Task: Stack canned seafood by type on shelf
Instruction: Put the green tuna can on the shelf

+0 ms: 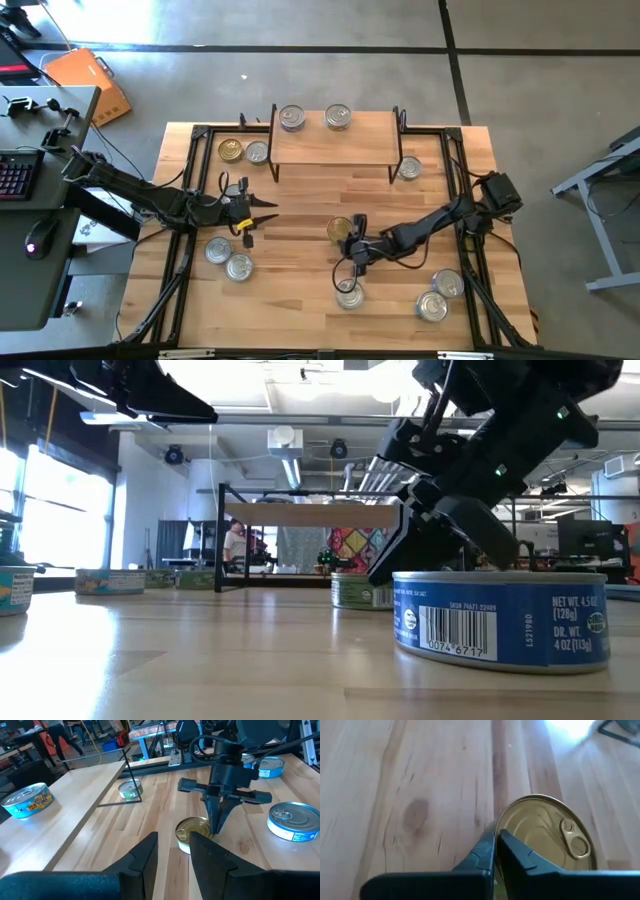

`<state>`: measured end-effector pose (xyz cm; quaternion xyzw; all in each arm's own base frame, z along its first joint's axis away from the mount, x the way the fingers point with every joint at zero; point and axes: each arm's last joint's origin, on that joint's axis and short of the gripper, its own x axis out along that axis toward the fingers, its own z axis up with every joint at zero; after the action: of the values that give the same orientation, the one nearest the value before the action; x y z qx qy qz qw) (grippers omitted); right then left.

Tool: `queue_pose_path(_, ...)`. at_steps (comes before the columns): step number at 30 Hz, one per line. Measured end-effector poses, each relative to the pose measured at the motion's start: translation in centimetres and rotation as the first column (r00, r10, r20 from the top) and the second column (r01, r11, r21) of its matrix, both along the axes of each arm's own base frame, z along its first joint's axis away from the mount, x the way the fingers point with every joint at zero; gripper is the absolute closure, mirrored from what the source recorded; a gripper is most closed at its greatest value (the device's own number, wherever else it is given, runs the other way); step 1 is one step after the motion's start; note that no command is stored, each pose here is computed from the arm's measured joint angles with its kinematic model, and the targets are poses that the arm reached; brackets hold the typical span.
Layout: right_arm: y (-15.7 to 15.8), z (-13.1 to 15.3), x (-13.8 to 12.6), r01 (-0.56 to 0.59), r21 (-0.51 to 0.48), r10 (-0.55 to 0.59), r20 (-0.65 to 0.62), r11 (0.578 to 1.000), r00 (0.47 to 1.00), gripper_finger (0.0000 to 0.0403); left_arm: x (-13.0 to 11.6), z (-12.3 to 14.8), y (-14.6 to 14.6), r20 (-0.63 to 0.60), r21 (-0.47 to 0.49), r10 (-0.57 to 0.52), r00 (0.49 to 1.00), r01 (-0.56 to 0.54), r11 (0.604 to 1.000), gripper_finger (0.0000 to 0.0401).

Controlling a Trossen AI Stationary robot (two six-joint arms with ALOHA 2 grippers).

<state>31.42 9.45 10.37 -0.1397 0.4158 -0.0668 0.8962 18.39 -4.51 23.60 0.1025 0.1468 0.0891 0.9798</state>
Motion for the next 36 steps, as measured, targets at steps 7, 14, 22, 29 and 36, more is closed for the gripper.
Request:
queue_pose_path(7, 1.0, 0.4, 0.5, -0.005, 0.028, 0.001, 0.14, 1.0, 0.99, 0.04, 0.0, 0.0, 0.0, 0.0, 0.0, 0.0, 1.0, 0.0, 1.0, 0.0295)
queue_pose_path(14, 1.2, 0.9, 1.0, -0.018, 0.042, 0.008, 0.224, 0.999, 0.975, 0.0403, 0.0, 0.0, 0.0, 0.0, 0.0, 0.0, 1.0, 0.0, 1.0, 0.0295)
queue_pose_path(22, 1.5, 1.4, 1.2, -0.008, 0.03, 0.0, 0.276, 1.0, 0.961, 0.0403, 0.0, 0.0, 0.0, 0.0, 0.0, 0.0, 1.0, 0.0, 1.0, 0.0295)
queue_pose_path(29, 3.1, 2.3, 1.5, -0.039, 0.007, 0.035, 0.29, 0.999, 0.956, 0.0403, 0.0, 0.0, 0.0, 0.0, -0.001, 0.0, 1.0, 0.0, 1.0, 0.0295)
queue_pose_path(36, 4.3, 3.7, 2.3, -0.073, -0.026, 0.077, 0.254, 0.997, 0.964, 0.0403, 0.0, 0.0, 0.0, 0.001, -0.003, 0.0, 1.0, 0.0, 1.0, 0.0295)
